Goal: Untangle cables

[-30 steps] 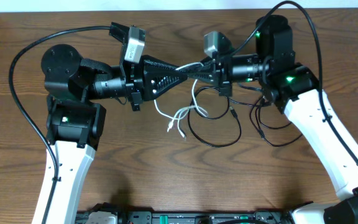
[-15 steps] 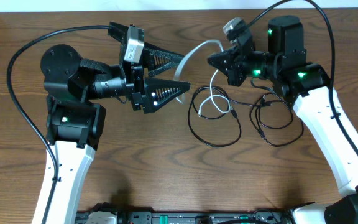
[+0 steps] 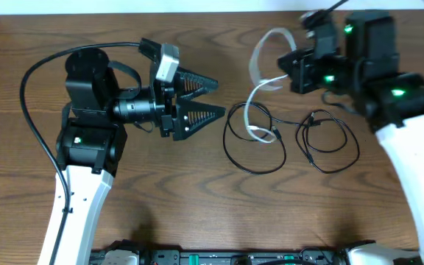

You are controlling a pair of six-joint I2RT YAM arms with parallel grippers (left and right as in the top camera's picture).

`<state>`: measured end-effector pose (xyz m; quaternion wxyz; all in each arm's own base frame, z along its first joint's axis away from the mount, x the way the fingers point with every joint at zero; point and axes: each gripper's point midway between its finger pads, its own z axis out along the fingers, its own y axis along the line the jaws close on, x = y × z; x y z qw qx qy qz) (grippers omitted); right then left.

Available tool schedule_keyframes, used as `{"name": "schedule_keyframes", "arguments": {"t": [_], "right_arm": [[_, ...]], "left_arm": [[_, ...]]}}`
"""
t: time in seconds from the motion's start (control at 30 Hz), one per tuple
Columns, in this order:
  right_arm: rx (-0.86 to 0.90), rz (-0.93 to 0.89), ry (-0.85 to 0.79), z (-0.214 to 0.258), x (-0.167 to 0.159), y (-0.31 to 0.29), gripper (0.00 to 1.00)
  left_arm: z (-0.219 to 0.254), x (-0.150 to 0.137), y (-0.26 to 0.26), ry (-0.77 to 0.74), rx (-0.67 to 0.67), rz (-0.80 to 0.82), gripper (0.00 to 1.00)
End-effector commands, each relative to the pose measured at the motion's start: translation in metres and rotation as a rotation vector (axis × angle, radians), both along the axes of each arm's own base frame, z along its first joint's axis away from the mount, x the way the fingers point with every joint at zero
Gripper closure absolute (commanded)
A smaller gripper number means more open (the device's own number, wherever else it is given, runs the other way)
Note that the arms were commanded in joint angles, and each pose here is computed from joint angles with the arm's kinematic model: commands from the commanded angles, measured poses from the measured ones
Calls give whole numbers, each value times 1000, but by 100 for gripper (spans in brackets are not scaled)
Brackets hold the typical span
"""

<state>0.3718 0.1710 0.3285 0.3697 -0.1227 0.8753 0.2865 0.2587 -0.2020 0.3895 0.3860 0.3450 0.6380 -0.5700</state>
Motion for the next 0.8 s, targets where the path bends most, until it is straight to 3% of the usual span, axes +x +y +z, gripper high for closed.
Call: {"name": "schedule_keyframes", "arguments": {"t": [0.0,0.17,0.3,0.5,0.77], "right_arm": [[-6,-118,-44,37,0,-23,99],[-19,-192,-67,68,-7,-50,99],[-99,-351,-63,79,-11,-93,99],[-216,-550,-28,75,-18,-160,99],[-236,-784,92,53,-27,-246,99]], "left_arm": [[-1,-2,0,-98,10,-16,22],[-1,-2,0,-104,11,-17,22],[-2,-3,0,-101,13,-18,22],[-8,-4,0,-118,25,-22,22],[-11,0,0,-110,37,3,18]]}}
